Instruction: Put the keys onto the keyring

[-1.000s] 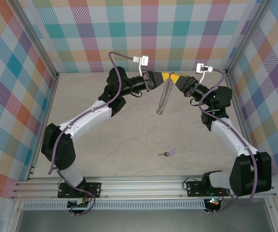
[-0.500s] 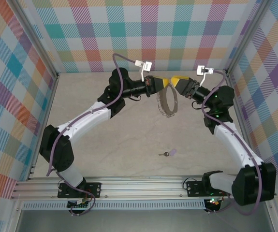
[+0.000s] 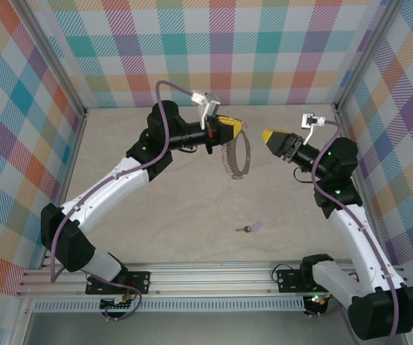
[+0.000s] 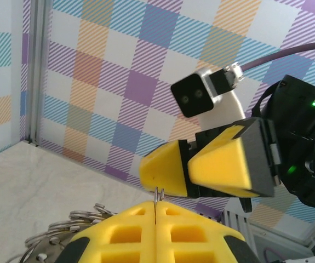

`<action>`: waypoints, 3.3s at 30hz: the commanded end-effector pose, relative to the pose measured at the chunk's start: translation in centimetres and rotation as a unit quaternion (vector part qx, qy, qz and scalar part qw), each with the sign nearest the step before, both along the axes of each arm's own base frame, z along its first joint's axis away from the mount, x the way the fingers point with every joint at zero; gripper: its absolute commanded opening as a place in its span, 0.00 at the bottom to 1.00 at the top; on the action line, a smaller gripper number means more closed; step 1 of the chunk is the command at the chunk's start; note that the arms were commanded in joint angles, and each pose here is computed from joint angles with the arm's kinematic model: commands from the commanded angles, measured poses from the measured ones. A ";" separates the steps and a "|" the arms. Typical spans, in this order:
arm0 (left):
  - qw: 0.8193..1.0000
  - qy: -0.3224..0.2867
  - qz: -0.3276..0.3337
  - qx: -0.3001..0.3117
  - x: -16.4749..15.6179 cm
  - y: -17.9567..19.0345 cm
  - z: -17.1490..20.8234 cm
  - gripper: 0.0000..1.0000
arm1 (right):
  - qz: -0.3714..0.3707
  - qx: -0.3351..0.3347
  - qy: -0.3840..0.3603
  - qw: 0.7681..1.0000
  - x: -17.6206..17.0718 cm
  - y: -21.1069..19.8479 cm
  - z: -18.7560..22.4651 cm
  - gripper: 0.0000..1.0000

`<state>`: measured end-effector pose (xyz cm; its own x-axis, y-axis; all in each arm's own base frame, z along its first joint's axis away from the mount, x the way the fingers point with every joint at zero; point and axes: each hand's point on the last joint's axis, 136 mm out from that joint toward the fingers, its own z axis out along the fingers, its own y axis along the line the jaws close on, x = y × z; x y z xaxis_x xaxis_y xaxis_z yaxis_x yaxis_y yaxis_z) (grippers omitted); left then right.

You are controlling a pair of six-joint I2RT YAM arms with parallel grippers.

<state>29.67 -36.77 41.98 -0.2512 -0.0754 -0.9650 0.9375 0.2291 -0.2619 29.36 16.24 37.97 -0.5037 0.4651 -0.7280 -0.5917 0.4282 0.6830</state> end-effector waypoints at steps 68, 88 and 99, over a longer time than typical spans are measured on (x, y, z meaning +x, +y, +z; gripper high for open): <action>0.990 -0.068 0.124 -0.028 -2.2 7.4 -3.4 0.00 | -0.009 -0.412 0.470 0.781 -10.8 1.1 -34.6 0.42; 0.989 -0.058 0.131 -0.036 -1.7 8.3 -3.8 0.00 | 0.010 -0.421 0.466 0.778 -10.5 2.8 -35.4 0.31; 0.989 -0.055 0.130 -0.038 -1.5 8.3 -3.9 0.00 | 0.014 -0.416 0.463 0.783 -10.5 3.0 -35.1 0.27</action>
